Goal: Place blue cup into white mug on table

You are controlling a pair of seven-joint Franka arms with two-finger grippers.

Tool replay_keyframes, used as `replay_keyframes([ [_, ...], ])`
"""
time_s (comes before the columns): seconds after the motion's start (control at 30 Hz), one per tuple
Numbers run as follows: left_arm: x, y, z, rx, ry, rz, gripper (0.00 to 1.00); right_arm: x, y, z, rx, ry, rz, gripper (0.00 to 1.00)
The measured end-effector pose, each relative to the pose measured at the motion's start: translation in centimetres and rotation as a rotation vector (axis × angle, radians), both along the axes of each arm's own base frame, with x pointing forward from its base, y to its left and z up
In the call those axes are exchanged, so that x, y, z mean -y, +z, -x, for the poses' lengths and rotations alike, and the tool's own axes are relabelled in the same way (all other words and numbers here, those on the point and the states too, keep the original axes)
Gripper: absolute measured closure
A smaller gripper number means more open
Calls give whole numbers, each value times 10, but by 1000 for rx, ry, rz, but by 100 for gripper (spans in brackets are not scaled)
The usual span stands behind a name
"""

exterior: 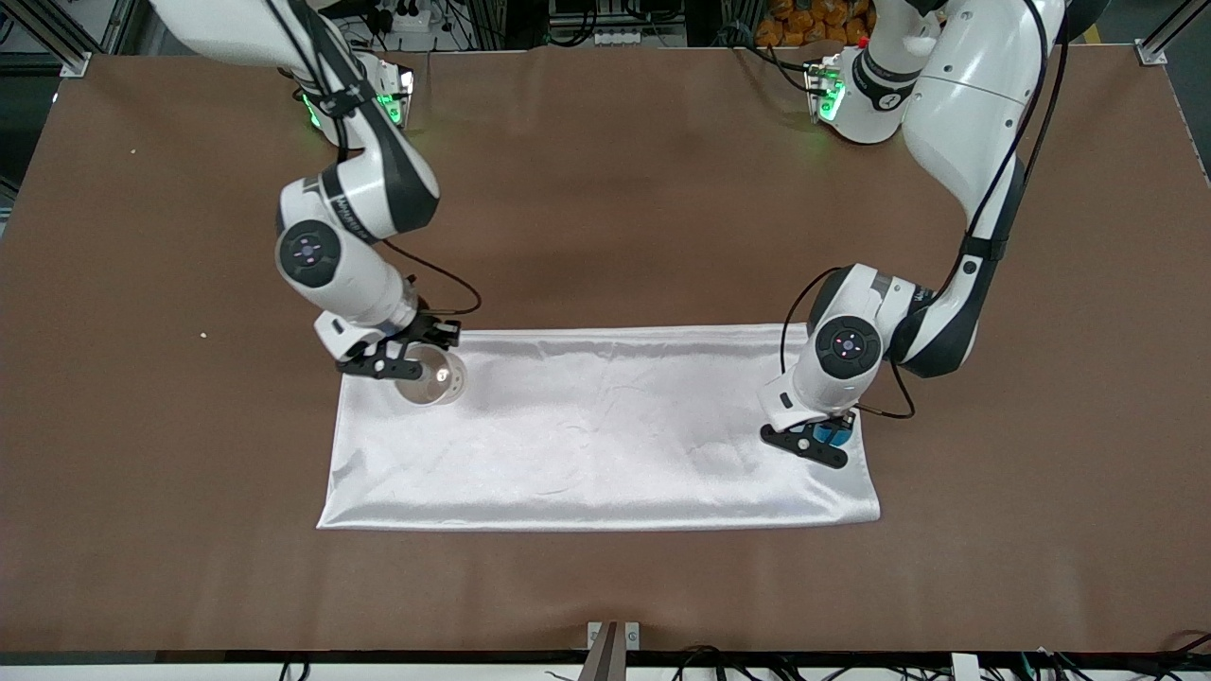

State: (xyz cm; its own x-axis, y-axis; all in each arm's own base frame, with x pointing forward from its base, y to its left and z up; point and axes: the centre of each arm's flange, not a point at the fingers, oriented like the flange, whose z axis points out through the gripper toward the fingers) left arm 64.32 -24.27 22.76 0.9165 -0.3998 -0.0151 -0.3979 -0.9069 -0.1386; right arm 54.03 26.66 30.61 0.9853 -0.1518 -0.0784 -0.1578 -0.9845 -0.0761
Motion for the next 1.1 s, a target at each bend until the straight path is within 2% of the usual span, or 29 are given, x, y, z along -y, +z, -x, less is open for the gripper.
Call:
replay_keyframes([
  [0.1, -1, 8, -1, 3, 2, -2, 96, -26, -3, 15, 11, -17, -2, 94],
  [0.23, -1, 29, -2, -1, 8, -15, 96, -49, -16, 37, 66, -34, -26, 94],
  [0.4, -4, 73, 1, 0, 20, -34, 96, -74, -43, 83, 126, -52, -58, 94],
  [0.53, -8, 115, 6, 5, 45, -49, 96, -103, -56, 122, 122, -62, -65, 94],
  [0.73, -14, 171, 19, 16, 90, -64, 96, -145, -54, 163, 110, -66, -74, 94],
  [0.93, -17, 216, 41, -53, 176, 16, 96, -169, -52, 193, 103, -60, -74, 94],
  [1.1, -24, 255, 62, -82, 229, 33, 96, -177, -59, 213, 107, -66, -41, 94],
])
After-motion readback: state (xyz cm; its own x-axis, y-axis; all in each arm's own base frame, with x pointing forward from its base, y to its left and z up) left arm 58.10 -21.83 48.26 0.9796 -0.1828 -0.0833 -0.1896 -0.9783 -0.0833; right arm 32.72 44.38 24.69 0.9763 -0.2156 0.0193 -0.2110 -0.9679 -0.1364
